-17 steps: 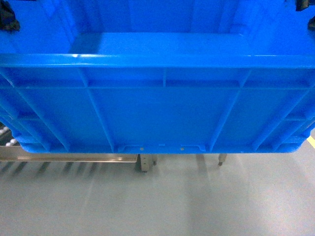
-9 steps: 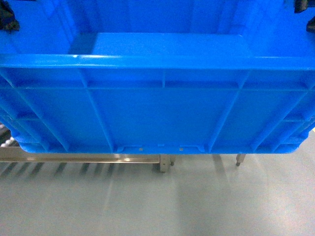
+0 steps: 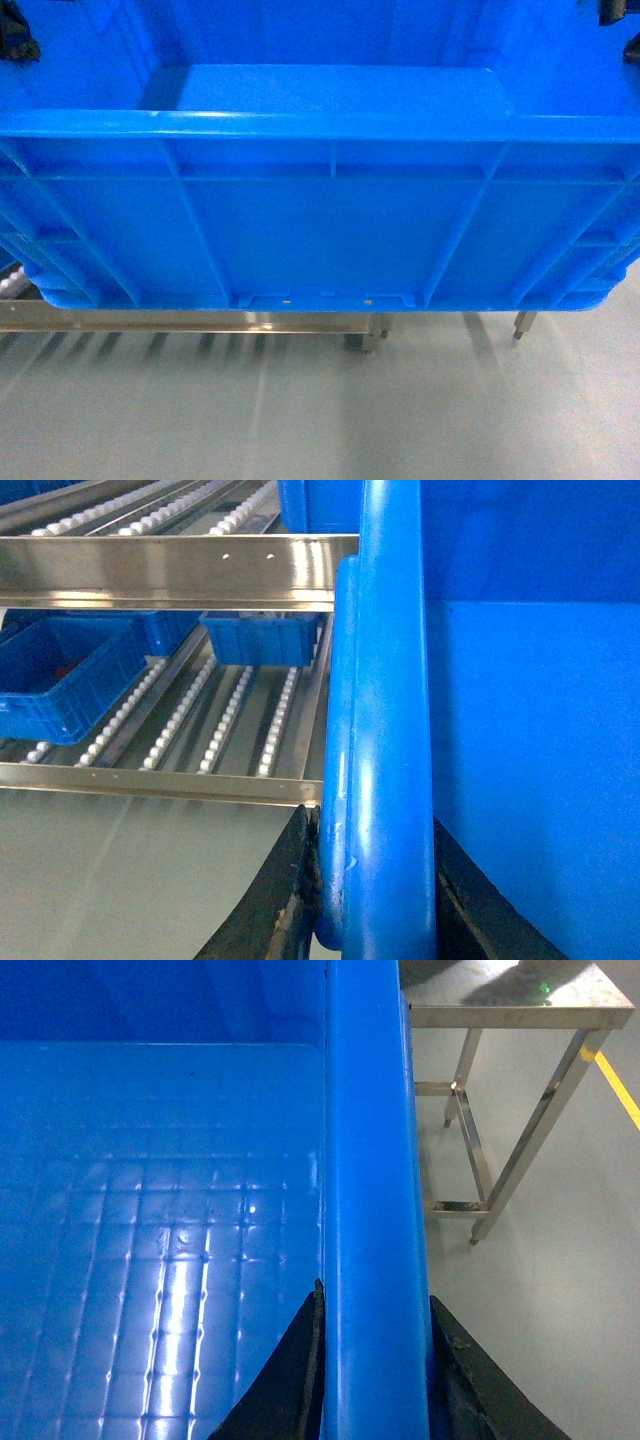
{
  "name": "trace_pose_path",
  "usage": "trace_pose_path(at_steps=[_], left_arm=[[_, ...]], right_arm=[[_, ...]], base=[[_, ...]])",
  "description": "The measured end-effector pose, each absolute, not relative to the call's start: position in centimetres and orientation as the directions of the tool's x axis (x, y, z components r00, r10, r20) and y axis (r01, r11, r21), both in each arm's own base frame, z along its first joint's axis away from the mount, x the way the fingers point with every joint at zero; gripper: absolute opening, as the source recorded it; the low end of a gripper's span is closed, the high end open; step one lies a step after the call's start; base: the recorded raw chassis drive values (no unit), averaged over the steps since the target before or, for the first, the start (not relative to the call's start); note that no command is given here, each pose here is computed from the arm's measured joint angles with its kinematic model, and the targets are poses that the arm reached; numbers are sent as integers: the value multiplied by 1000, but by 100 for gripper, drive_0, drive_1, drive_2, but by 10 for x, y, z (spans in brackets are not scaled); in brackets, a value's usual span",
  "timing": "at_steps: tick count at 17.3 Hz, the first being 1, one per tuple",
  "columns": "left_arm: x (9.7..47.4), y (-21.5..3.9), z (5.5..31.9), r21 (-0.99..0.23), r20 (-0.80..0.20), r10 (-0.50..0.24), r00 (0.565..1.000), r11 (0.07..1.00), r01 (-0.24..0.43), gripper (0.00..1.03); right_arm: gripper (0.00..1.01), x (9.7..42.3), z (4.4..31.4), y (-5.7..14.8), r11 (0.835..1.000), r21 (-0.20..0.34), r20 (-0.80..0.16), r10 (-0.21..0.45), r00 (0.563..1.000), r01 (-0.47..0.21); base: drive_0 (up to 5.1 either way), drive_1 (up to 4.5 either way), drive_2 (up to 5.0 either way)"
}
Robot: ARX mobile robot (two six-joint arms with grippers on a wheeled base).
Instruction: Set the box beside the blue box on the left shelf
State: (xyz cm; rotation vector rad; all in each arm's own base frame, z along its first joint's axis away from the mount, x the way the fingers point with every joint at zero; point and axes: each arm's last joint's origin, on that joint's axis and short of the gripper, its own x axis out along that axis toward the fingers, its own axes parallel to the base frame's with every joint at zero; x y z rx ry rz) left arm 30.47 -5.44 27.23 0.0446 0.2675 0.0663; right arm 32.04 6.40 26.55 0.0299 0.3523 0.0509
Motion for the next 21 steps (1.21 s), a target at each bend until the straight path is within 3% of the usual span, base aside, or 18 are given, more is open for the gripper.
trace_pose_path(at_steps=[21], left_arm=[[305, -54, 272, 53, -265, 72, 961, 997, -60, 20]], right_arm=[[21, 320, 265, 64, 998, 38, -346, 55, 937, -45]], base=[[-496, 245, 245]])
